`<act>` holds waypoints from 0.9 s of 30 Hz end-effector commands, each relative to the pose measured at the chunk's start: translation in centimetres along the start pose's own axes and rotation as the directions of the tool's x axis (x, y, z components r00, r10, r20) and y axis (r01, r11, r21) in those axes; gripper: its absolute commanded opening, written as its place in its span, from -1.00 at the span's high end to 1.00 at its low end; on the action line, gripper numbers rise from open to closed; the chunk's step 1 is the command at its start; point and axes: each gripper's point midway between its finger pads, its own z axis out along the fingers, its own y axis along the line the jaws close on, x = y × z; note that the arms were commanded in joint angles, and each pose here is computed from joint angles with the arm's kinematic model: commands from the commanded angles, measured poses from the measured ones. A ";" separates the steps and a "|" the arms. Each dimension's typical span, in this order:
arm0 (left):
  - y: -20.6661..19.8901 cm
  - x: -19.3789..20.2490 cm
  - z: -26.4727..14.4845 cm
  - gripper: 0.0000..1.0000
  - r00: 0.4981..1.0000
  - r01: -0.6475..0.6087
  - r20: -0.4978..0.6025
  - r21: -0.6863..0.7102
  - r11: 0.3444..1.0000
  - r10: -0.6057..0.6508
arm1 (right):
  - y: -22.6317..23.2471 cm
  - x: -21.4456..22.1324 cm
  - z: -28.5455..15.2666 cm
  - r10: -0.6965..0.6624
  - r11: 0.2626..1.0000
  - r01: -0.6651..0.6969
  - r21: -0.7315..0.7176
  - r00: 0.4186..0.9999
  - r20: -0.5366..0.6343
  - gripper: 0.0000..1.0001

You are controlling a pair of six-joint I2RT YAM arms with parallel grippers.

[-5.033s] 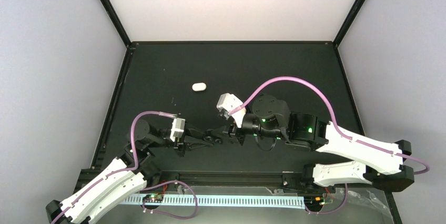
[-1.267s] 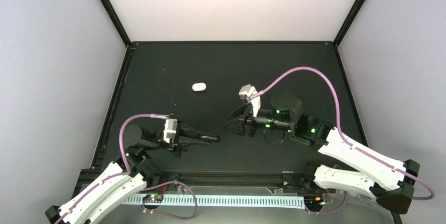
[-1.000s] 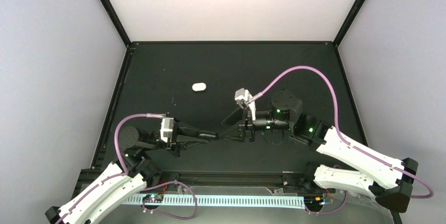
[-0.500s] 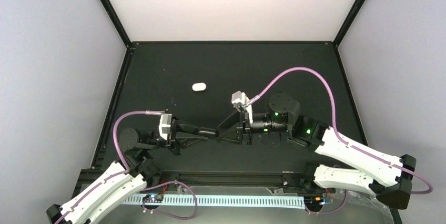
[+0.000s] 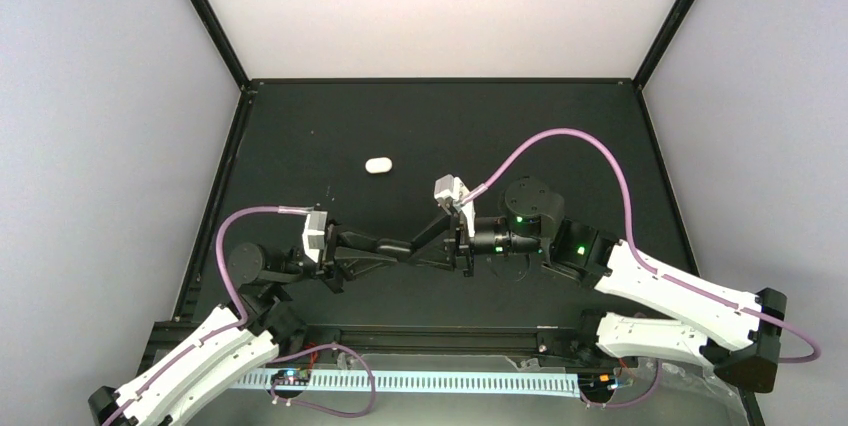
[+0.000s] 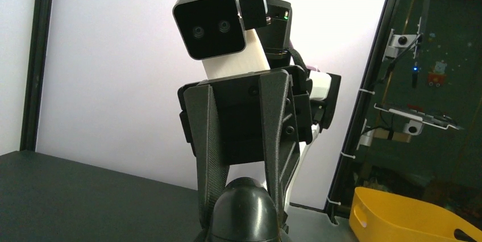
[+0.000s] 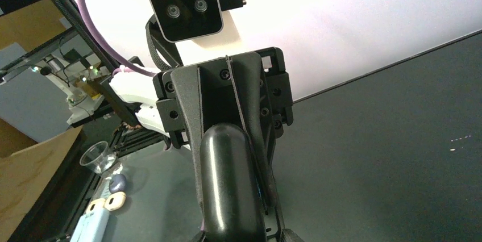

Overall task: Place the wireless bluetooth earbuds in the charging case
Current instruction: Place the charging case at the center of the board.

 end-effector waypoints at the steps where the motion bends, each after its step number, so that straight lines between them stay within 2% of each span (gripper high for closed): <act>1: 0.1 -0.5 0.2 0.97 1.000 0.008 0.021 -0.001 1.000 -0.008 | 0.7 -1.9 -0.1 -0.043 0.999 0.043 -0.001 0.998 0.043 0.36; 5: 0.1 -0.6 0.3 0.97 1.000 0.010 0.021 -0.001 1.000 -0.010 | 0.8 -2.1 0.0 -0.050 0.999 0.050 -0.006 0.998 0.043 0.38; 13: 0.3 -0.6 0.3 0.97 1.000 0.011 0.020 -0.010 1.000 -0.011 | 1.1 -1.9 0.2 -0.058 0.998 0.059 -0.022 0.998 0.033 0.58; 16: 0.5 -0.6 0.3 0.90 1.000 0.015 0.019 -0.020 1.000 -0.014 | 1.1 -1.9 0.2 -0.062 0.998 0.063 -0.025 0.998 0.032 0.67; 18: 0.5 -0.5 0.3 0.78 1.000 0.020 0.019 -0.023 1.000 -0.019 | 1.1 -1.9 0.2 -0.063 0.998 0.064 -0.024 0.997 0.032 0.71; 23: 0.7 -0.3 0.3 0.70 0.999 0.031 0.017 -0.028 0.999 -0.031 | 0.9 -1.9 0.1 -0.072 0.997 0.072 -0.007 0.997 0.037 0.79; 26: 0.8 -0.3 0.3 0.72 0.999 0.033 0.015 -0.033 0.999 -0.033 | 0.7 -1.8 0.1 -0.077 0.997 0.077 0.005 0.996 0.036 0.79; 27: 0.8 -0.2 0.3 0.83 0.999 0.035 0.012 -0.034 0.999 -0.035 | 0.7 -1.8 0.1 -0.078 0.997 0.078 0.007 0.996 0.035 0.79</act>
